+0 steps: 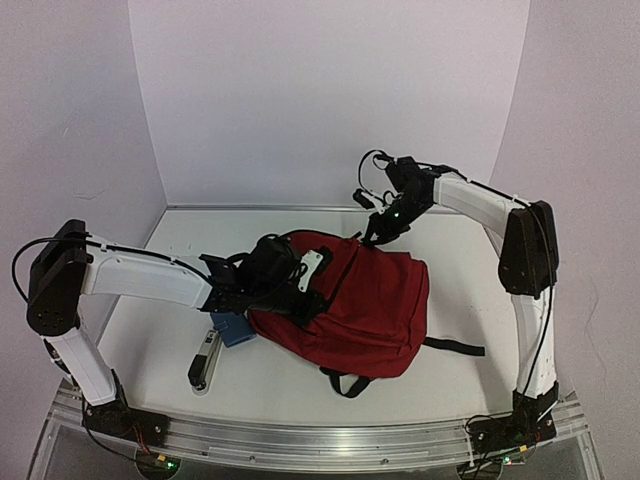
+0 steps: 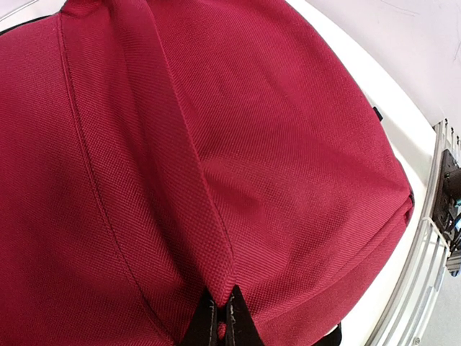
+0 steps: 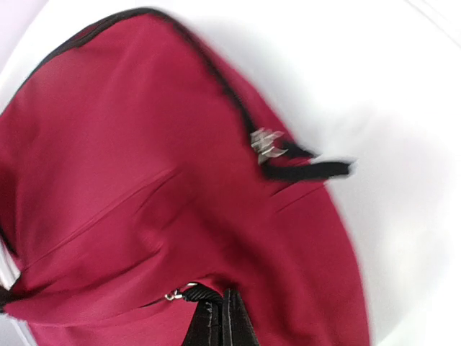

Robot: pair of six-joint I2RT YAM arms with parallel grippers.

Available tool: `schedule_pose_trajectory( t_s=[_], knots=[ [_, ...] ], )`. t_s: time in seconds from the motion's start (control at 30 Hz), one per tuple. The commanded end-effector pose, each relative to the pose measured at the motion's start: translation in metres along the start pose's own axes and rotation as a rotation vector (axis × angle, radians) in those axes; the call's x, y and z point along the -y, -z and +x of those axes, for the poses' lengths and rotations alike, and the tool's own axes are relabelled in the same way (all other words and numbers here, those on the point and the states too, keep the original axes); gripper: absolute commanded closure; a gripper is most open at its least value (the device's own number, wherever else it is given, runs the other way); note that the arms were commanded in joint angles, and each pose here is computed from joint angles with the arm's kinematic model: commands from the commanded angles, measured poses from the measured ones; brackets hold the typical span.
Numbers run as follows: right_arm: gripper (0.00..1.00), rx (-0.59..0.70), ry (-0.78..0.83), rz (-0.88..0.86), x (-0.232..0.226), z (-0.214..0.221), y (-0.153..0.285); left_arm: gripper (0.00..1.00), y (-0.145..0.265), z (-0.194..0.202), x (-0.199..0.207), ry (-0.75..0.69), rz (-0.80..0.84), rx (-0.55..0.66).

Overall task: Pack the student bag
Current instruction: Unzip the student bag at the center of the board.

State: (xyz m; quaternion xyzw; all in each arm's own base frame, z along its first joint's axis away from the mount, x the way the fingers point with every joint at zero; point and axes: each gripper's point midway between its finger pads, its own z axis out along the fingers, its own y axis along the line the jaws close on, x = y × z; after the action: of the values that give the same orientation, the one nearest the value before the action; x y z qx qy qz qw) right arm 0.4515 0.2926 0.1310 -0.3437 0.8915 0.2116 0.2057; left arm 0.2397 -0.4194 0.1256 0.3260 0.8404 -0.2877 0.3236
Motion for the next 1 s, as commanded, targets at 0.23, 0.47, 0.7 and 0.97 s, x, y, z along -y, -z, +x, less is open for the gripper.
schedule_pose_trajectory(
  t_s=[0.23, 0.47, 0.7, 0.97],
  knots=[
    [1.00, 0.148, 0.053, 0.256, 0.065, -0.064, 0.026, 1.00, -0.025, -0.017, 0.057, -0.123, 0.136, -0.038],
    [1.00, 0.217, 0.038, 0.112, 0.031, -0.084, 0.029, 1.00, -0.030, -0.048, 0.077, -0.141, 0.196, 0.047],
    [0.70, 0.218, 0.044, 0.034, -0.005, -0.080, 0.045, 0.81, -0.021, -0.061, 0.066, -0.063, 0.130, 0.073],
    [0.33, 0.175, -0.029, 0.114, 0.000, -0.036, 0.089, 0.35, 0.006, -0.090, 0.011, 0.195, -0.074, 0.107]
  ],
)
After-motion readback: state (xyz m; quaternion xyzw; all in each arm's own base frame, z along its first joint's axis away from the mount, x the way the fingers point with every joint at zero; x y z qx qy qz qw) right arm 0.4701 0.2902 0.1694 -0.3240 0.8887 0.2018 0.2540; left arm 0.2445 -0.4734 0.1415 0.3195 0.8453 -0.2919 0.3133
